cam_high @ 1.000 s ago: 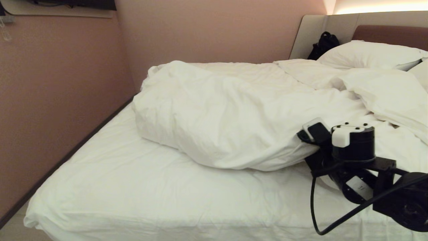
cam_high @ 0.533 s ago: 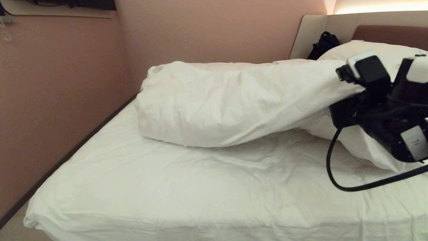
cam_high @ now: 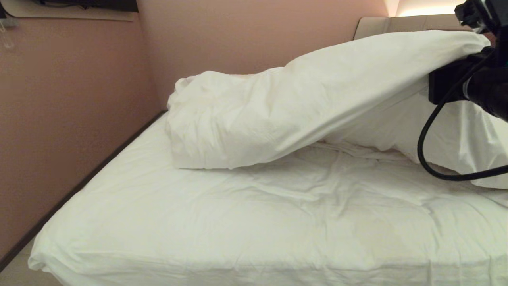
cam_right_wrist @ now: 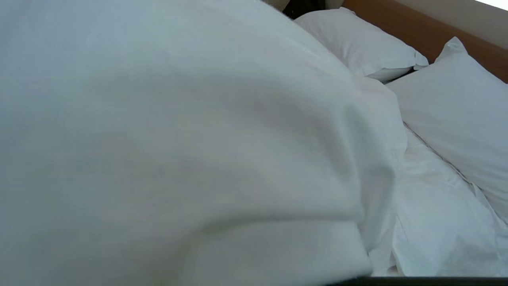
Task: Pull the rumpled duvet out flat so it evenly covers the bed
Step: Flatten the corners of the folded blanket
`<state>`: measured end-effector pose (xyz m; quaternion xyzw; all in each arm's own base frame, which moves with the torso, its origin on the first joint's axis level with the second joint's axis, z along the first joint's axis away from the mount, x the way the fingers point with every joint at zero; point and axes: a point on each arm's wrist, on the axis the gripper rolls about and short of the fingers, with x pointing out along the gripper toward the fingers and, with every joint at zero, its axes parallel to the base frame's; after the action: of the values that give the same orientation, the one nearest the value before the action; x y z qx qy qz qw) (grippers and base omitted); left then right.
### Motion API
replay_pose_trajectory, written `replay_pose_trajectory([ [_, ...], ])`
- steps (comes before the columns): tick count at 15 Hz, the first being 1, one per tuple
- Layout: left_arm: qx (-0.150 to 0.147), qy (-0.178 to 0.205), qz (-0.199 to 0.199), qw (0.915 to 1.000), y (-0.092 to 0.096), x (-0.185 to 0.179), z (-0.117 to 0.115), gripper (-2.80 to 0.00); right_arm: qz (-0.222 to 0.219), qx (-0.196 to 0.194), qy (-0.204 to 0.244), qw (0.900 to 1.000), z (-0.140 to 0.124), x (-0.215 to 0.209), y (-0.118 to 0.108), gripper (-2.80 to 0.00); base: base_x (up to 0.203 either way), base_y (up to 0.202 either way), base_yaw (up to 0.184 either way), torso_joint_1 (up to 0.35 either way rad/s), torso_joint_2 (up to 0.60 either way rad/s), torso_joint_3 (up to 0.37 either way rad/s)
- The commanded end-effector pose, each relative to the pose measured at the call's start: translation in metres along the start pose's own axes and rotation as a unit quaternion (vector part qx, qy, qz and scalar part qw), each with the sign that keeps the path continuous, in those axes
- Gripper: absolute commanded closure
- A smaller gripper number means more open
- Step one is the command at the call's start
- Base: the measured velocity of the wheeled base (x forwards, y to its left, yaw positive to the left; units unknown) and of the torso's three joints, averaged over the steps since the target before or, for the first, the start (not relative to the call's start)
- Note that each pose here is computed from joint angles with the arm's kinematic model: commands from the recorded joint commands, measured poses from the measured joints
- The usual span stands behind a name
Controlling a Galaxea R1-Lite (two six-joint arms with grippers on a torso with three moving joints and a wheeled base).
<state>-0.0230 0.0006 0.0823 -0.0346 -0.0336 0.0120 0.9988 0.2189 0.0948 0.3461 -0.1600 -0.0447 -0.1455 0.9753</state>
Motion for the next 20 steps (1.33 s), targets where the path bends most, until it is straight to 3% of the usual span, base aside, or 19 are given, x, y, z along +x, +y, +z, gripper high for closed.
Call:
replay_pose_trajectory([
  [1,0.000,-0.001,0.000,1.0000,0.000,0.000,0.000,0.00,-0.004,0.003,-0.004,1.000,0.006,-0.008,-0.010,0.00,0.000,0.000,0.000,0.000,0.00,0.000],
  [7,0.002,0.001,0.001,1.0000,0.000,0.000,0.000,0.00,-0.004,-0.006,0.013,1.000,-0.004,-0.006,-0.010,0.00,0.000,0.000,0.000,0.000,0.00,0.000],
  [12,0.047,0.022,-0.008,0.9986,-0.001,0.003,0.000,0.00,-0.001,0.006,0.022,1.000,-0.009,0.002,-0.003,0.00,0.000,0.000,0.000,0.000,0.00,0.000],
  [14,0.081,0.035,-0.020,0.9959,-0.001,0.007,0.002,0.00,0.002,0.015,0.027,1.000,-0.013,0.004,0.002,0.00,0.000,0.000,0.000,0.000,0.00,0.000],
  [16,0.063,0.012,-0.038,0.9972,-0.003,0.006,0.014,0.00,0.006,0.032,0.036,0.999,-0.018,0.008,0.008,0.00,0.000,0.000,0.000,0.000,0.00,0.000],
  [18,0.020,-0.005,-0.061,0.9979,-0.005,0.001,0.038,0.00,0.004,0.038,0.042,0.998,-0.023,0.013,0.009,0.00,0.000,0.000,0.000,0.000,0.00,0.000],
  [20,0.010,0.009,-0.063,0.9979,-0.005,0.001,0.028,0.00,0.011,0.043,0.044,0.998,-0.026,0.014,0.009,0.00,0.000,0.000,0.000,0.000,0.00,0.000],
])
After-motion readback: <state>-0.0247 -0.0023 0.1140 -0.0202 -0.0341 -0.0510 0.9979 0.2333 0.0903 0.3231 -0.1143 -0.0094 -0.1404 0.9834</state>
